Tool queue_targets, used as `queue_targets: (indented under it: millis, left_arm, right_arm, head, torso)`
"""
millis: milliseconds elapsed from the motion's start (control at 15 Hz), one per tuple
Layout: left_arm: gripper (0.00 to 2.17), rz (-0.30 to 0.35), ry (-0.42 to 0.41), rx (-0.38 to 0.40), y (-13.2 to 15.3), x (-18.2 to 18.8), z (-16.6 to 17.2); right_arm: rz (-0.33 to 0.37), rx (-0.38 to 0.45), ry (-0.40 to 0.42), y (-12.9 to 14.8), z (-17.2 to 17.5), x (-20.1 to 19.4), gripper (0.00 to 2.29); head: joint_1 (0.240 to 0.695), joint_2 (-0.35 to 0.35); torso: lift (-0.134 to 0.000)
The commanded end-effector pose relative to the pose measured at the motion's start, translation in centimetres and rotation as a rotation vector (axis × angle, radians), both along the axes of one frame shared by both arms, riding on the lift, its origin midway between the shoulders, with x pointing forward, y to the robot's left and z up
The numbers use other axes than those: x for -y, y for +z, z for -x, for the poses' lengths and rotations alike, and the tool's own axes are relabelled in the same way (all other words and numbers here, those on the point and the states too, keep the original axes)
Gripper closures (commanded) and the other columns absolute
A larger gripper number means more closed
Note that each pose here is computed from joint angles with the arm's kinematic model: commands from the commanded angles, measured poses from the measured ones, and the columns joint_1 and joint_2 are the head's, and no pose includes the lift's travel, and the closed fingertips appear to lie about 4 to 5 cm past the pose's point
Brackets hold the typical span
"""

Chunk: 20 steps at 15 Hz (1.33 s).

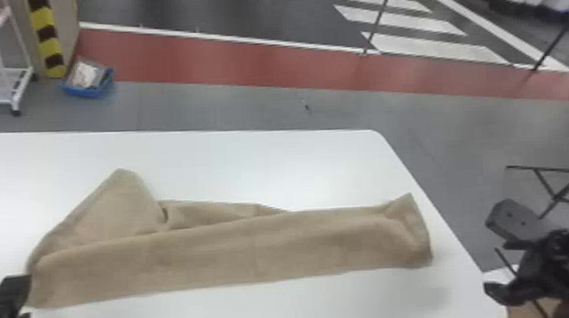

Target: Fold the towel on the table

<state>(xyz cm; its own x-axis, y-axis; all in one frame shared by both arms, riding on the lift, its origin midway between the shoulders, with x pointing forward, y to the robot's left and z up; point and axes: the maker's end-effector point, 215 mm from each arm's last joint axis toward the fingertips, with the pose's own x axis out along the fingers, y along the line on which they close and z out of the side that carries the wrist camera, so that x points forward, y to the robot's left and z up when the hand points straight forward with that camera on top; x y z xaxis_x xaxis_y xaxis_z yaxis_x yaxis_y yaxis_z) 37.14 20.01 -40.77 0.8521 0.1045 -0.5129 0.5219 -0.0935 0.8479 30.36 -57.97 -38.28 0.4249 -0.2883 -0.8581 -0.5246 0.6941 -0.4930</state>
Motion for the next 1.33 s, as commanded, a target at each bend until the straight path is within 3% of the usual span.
queue_targets:
  millis: [0, 200, 600, 1200, 1267]
  left_arm:
    - [0.57, 0.005, -0.026, -0.002, -0.2, 1.5, -0.1]
    - [0.57, 0.000, -0.047, -0.007, -0.7, 2.7, -0.7]
    - [0.57, -0.024, -0.026, -0.093, -2.6, 1.8, -1.2]
    - [0.59, -0.056, 0.002, -0.132, -3.3, 0.5, -2.7]
    - [0.71, -0.058, 0.004, -0.137, -3.3, 0.3, -2.6]
  right_arm:
    - [-0.004, -0.001, -0.005, -0.1, 0.1, 0.0, 0.19]
    - [0.000, -0.005, -0.012, -0.1, 0.6, 0.3, 0.19]
    - [0.013, 0.001, -0.033, 0.9, 1.7, 1.9, 0.19]
    - [0.014, 0.005, -0.036, 1.2, 1.9, 2.3, 0.19]
    - [0.011, 0.006, -0.037, 1.2, 2.0, 2.3, 0.19]
  head:
    - [0.695, -0.350]
    - [0.695, -0.350]
    - [0.695, -0.350]
    - [0.695, -0.350]
    - [0.695, -0.350]
  torso:
    - [-0.124]
    - [-0.124]
    - [-0.124]
    - [-0.124]
    - [-0.124]
